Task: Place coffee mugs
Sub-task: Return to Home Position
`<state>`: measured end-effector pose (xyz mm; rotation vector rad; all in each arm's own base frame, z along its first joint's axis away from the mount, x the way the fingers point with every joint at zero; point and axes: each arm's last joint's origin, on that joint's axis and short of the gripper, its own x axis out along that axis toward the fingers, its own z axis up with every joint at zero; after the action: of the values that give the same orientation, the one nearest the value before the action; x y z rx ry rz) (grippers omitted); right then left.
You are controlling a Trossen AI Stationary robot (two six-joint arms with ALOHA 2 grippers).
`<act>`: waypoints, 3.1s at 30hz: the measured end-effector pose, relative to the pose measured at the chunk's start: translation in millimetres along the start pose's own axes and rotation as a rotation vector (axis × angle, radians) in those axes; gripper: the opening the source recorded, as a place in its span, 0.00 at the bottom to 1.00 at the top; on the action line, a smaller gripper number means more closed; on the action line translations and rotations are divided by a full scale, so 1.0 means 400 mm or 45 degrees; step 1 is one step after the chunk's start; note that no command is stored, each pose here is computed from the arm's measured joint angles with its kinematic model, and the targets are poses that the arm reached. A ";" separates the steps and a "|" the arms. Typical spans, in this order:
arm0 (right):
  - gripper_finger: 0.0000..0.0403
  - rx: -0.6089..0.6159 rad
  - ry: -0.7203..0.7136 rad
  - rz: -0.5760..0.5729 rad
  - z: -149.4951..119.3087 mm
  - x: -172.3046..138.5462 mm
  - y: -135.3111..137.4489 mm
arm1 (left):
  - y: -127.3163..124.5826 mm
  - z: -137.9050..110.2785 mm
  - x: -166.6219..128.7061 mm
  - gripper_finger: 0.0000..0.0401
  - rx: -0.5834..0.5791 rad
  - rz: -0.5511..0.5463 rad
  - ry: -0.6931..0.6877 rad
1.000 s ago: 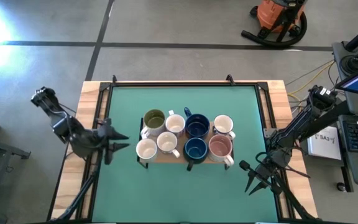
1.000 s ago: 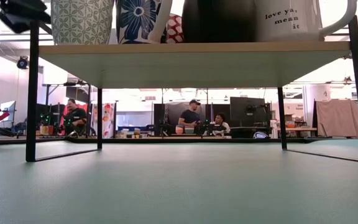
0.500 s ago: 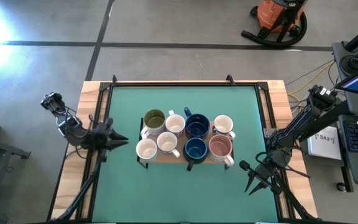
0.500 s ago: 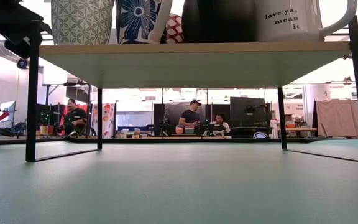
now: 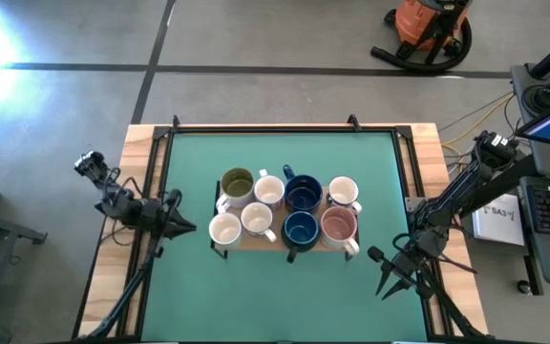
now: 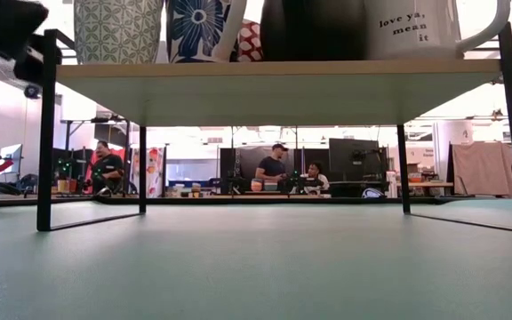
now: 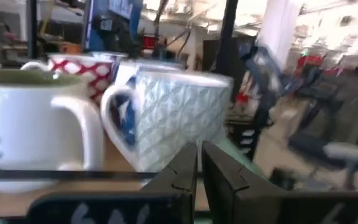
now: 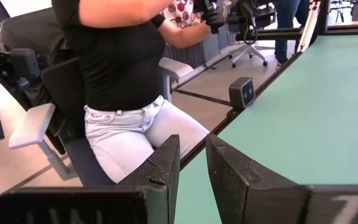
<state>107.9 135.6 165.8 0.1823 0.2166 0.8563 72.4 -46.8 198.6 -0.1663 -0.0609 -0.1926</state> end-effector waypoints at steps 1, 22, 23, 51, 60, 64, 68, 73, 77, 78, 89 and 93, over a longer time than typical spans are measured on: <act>0.17 -0.001 -0.001 -0.002 0.000 0.000 0.000 | 0.000 -0.013 0.003 0.01 0.033 0.005 0.010; 0.17 -0.001 0.028 -0.008 -0.005 0.000 -0.002 | 0.007 -0.063 0.012 0.00 0.149 0.109 0.001; 0.17 -0.001 0.028 -0.008 -0.005 0.000 -0.002 | 0.006 -0.063 0.012 0.00 0.150 0.109 0.004; 0.17 -0.001 0.028 -0.008 -0.005 0.000 -0.002 | 0.005 -0.051 0.012 0.00 0.149 0.107 0.007; 0.17 0.000 -0.005 0.001 0.004 -0.007 0.001 | 0.005 -0.051 0.012 0.00 0.149 0.107 0.007; 0.17 0.017 -0.053 0.014 0.011 -0.021 0.002 | 0.005 -0.051 0.012 0.00 0.149 0.106 0.007; 0.17 0.120 -0.095 0.029 -0.002 -0.050 -0.002 | 0.005 -0.051 0.012 0.00 0.149 0.107 0.007; 0.17 -0.120 -0.129 -0.008 -0.014 -0.079 -0.009 | 0.005 -0.051 0.012 0.00 0.149 0.107 0.007; 0.17 -0.549 -0.227 -0.067 0.006 -0.091 -0.006 | 0.005 -0.051 0.012 0.00 0.148 0.106 0.007; 0.17 -0.635 -0.246 -0.075 0.010 -0.094 -0.005 | 0.005 -0.051 0.012 0.00 0.148 0.106 0.007; 0.17 -0.697 -0.402 -0.183 0.047 -0.125 -0.021 | 0.005 -0.051 0.012 0.00 0.148 0.106 0.007; 0.17 -0.629 -0.470 -0.251 0.063 -0.141 -0.036 | 0.005 -0.051 0.012 0.00 0.148 0.106 0.007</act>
<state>88.9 81.5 193.0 -0.1433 -0.3190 0.6430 78.4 -49.3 178.6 -0.0519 -0.0594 -0.1057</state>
